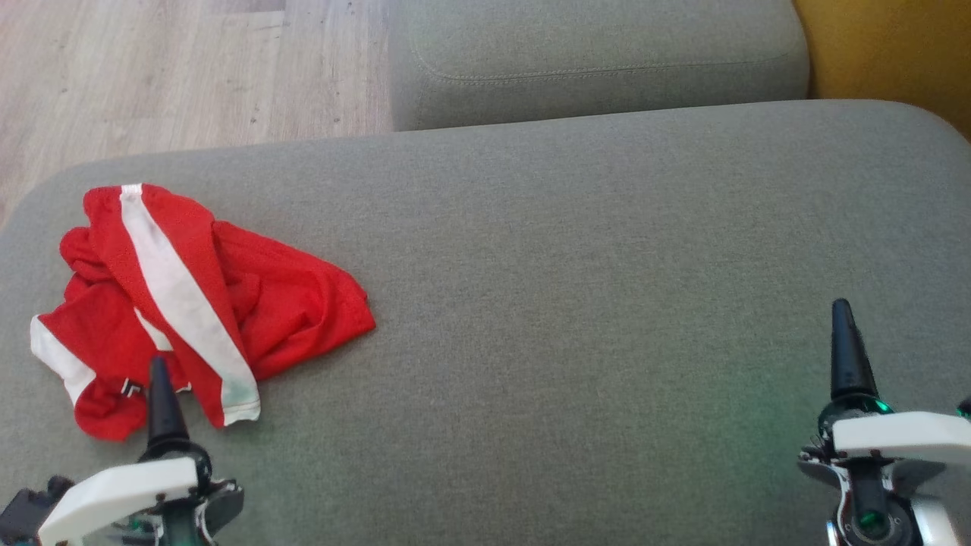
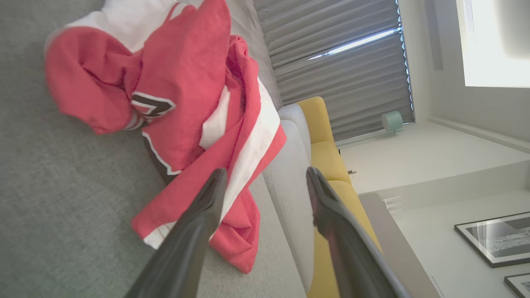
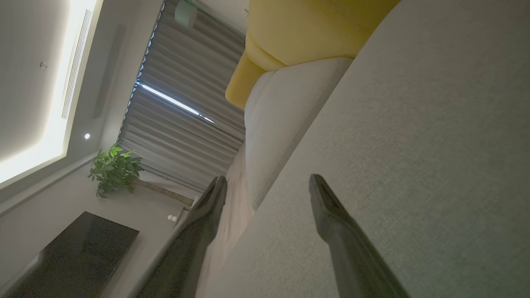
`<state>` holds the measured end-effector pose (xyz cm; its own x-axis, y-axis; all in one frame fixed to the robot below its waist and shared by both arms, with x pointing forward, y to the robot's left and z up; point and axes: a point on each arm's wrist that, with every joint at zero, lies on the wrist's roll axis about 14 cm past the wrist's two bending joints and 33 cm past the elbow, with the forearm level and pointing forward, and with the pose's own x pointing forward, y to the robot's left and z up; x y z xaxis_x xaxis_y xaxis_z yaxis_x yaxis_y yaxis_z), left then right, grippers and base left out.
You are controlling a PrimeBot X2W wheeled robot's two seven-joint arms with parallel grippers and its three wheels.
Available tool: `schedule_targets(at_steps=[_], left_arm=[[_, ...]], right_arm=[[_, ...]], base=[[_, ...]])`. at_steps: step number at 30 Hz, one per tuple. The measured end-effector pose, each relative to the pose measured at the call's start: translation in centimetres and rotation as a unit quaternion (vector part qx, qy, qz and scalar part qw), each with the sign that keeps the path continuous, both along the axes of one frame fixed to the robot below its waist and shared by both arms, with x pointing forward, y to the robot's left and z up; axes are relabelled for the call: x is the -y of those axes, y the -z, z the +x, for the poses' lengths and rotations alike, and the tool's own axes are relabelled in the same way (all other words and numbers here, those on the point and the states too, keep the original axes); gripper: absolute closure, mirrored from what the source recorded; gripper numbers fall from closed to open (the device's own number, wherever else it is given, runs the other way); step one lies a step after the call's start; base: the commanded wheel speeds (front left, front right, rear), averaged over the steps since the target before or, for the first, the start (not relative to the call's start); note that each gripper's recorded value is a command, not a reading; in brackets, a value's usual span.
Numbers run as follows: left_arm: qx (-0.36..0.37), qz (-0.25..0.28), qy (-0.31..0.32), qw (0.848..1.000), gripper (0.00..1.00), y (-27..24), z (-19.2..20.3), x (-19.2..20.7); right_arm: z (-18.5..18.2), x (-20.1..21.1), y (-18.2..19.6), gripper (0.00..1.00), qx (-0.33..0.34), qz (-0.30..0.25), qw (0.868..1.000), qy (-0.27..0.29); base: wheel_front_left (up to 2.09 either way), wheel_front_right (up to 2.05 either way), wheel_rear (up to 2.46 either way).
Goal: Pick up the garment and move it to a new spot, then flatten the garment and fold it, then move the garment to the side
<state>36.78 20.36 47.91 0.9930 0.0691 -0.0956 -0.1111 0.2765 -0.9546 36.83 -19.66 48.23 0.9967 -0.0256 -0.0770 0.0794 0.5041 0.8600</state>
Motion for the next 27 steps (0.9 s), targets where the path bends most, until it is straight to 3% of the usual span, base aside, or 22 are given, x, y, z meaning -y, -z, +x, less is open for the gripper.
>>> schedule_targets(at_steps=[16,27], left_arm=[[0.023,0.139,0.043,0.989,0.0,-2.2,0.7,2.8],[0.035,0.261,0.088,0.961,0.0,-2.4,0.8,6.0]], right_arm=[[0.5,-1.7,-2.1,0.0,0.035,-0.149,0.988,-0.033],[0.4,-2.0,-2.5,0.0,0.046,-0.239,0.969,-0.039]], base=[[0.0,0.0,0.0],[0.0,0.0,0.0]])
